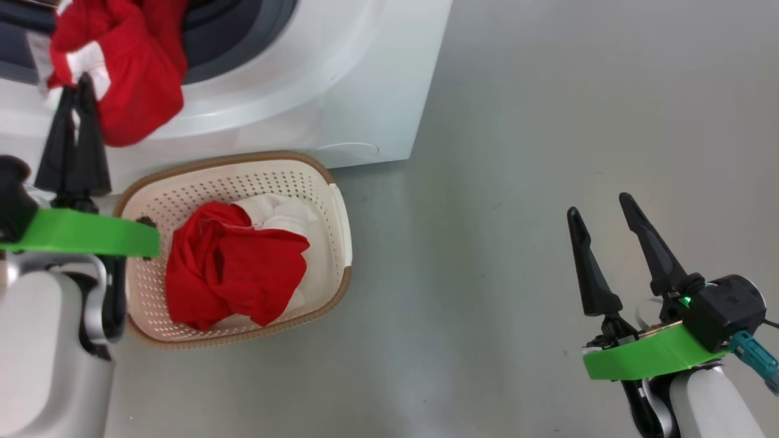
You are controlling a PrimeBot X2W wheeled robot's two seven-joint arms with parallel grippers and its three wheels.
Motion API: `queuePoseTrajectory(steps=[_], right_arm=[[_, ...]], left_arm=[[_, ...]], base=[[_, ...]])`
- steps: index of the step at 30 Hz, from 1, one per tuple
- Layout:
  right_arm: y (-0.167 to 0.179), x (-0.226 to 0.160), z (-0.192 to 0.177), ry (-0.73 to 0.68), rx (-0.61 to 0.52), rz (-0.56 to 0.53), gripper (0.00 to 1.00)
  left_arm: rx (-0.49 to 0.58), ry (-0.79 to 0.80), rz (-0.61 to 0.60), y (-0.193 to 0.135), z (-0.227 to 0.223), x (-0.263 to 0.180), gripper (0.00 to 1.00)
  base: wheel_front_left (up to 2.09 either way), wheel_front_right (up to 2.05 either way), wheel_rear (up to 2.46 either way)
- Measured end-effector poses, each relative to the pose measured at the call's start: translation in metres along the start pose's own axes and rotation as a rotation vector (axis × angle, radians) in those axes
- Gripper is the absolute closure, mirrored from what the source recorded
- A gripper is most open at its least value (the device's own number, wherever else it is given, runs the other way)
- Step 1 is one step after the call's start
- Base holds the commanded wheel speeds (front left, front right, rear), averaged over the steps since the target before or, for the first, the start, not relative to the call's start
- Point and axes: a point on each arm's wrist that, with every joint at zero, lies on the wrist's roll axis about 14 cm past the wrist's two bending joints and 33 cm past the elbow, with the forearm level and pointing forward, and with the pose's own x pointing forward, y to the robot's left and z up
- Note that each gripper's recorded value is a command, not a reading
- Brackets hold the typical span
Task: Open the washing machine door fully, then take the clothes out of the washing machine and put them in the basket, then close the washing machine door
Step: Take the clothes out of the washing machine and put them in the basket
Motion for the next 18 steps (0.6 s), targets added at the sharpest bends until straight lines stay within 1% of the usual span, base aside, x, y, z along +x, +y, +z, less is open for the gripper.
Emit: queuePoseTrajectory(steps=[7, 12, 18], right_arm=[[0.002, 0.001, 0.009, -0.027, 0.003, 0.005, 0.0], [0.003, -0.001, 0.007, -0.022, 0.006, 0.008, 0.0], [0.005, 0.002, 0.005, -0.02, 0.007, 0.012, 0.0]], left_arm=[[-0.003, -0.045, -0.006, -0.006, 0.02, -0.02, 1.0], [-0.007, -0.056, -0.006, -0.011, 0.029, -0.033, 1.0], [-0.027, -0.047, -0.011, -0.019, 0.028, -0.046, 1.0]], base=[[0.0, 0.0, 0.0], [0.0, 0.0, 0.0], [0.0, 0.0, 0.0]])
